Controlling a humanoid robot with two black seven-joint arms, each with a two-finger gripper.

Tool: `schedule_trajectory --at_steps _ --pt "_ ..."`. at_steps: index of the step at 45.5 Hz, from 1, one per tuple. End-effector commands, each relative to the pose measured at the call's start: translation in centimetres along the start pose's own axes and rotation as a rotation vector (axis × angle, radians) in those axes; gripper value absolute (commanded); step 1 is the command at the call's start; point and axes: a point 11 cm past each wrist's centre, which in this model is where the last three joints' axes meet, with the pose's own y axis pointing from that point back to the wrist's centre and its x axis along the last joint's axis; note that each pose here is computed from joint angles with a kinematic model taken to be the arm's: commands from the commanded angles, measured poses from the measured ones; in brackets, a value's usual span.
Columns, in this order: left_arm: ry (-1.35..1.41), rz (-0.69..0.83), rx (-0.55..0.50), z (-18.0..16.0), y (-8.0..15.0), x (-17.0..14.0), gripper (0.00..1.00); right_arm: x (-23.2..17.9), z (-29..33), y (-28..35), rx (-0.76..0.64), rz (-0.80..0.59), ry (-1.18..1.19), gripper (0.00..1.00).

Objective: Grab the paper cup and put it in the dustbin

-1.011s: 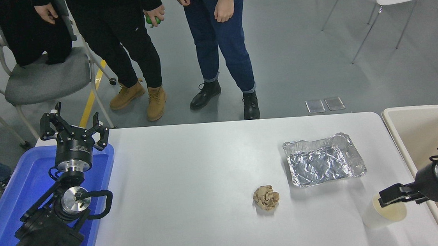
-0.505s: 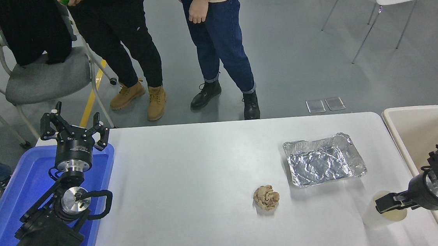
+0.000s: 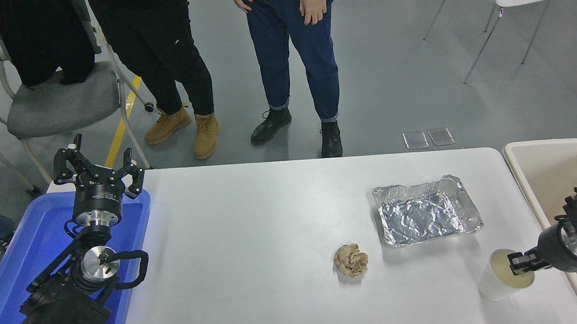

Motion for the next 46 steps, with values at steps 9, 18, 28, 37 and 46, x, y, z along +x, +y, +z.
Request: schedule_trajectory --at_steps 9,18,28,37,46 --pt "-0.001 -0.001 0.001 0.0 0.0 0.0 0.99 3.1 -0.2 9.3 -0.054 0.041 0.087 0.0" --pt "0.0 0.001 0.002 0.0 0.0 0.0 0.99 4.9 -1.4 18.2 -0.119 0.084 0.084 0.0" --pt "0.0 0.003 0.002 0.0 0.1 0.1 0.99 5.3 -0.7 23.4 -0.2 0.096 0.078 0.0" --pt "-0.001 0.003 0.001 0.0 0.1 0.1 0.99 4.4 -0.6 24.5 -0.209 0.095 0.065 0.0" --pt "-0.001 0.003 0.001 0.0 0.1 0.1 0.99 4.4 -0.2 24.6 -0.216 0.104 0.061 0.0"
